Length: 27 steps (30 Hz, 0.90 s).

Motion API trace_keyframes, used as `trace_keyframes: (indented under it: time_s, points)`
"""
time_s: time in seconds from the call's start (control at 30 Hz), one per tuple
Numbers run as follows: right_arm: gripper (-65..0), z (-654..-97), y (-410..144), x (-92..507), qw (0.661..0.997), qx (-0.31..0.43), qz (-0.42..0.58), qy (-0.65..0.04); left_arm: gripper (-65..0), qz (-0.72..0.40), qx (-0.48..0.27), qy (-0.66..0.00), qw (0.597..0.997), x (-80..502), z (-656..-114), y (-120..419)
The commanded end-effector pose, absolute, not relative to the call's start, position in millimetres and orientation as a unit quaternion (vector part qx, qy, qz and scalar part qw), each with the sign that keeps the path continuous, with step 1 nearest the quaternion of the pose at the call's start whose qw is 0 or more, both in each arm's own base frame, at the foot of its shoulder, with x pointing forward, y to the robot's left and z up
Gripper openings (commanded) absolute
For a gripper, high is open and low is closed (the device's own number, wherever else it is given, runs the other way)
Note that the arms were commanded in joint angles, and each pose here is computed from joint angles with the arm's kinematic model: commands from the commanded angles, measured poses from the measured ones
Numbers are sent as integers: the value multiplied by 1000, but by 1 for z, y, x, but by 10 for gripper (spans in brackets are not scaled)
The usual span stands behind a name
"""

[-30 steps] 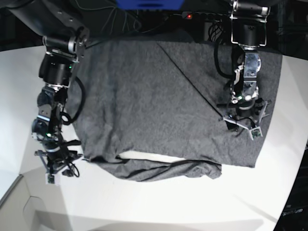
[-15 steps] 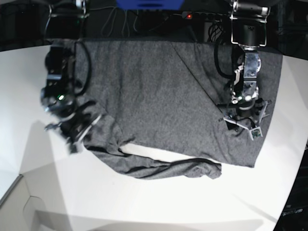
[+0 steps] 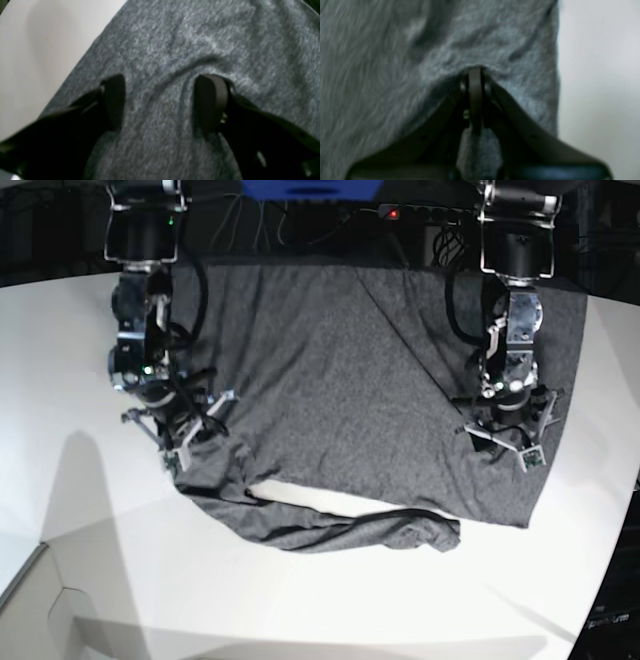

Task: Layout the t-shirt on the table in an organized manner, then fold the t-shirt properly
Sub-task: 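Grasp the shirt's side edges with both grippers and pull them taut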

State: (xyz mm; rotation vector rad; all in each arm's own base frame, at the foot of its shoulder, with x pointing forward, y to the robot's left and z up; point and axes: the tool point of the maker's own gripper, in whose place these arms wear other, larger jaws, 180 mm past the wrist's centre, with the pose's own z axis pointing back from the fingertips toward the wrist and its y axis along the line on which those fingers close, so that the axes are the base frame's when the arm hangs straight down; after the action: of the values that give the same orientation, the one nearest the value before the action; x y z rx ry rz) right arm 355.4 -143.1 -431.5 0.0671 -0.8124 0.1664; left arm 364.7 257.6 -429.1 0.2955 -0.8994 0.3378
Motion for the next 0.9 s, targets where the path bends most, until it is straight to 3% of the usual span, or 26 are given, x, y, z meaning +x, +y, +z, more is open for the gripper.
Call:
trace_keyframes:
  time_s: [0.0,0.17,0.33,0.87]
  points:
    - [-650,-439,-152,358,923,21,86,-375,-219,166,141,-403,889,361,-438,260]
    - [-650,-452,-172,392,925,21,75,-373,-219,175,152,-390,891,381,-449,270]
    - [-650,-441,-196,437,915,18,58,-399,-219,167,171,-432,869,410,-437,280]
    - [-650,-339,-224,544,842,23,20,-538,-219,190,156,-476,844,485,-384,274]
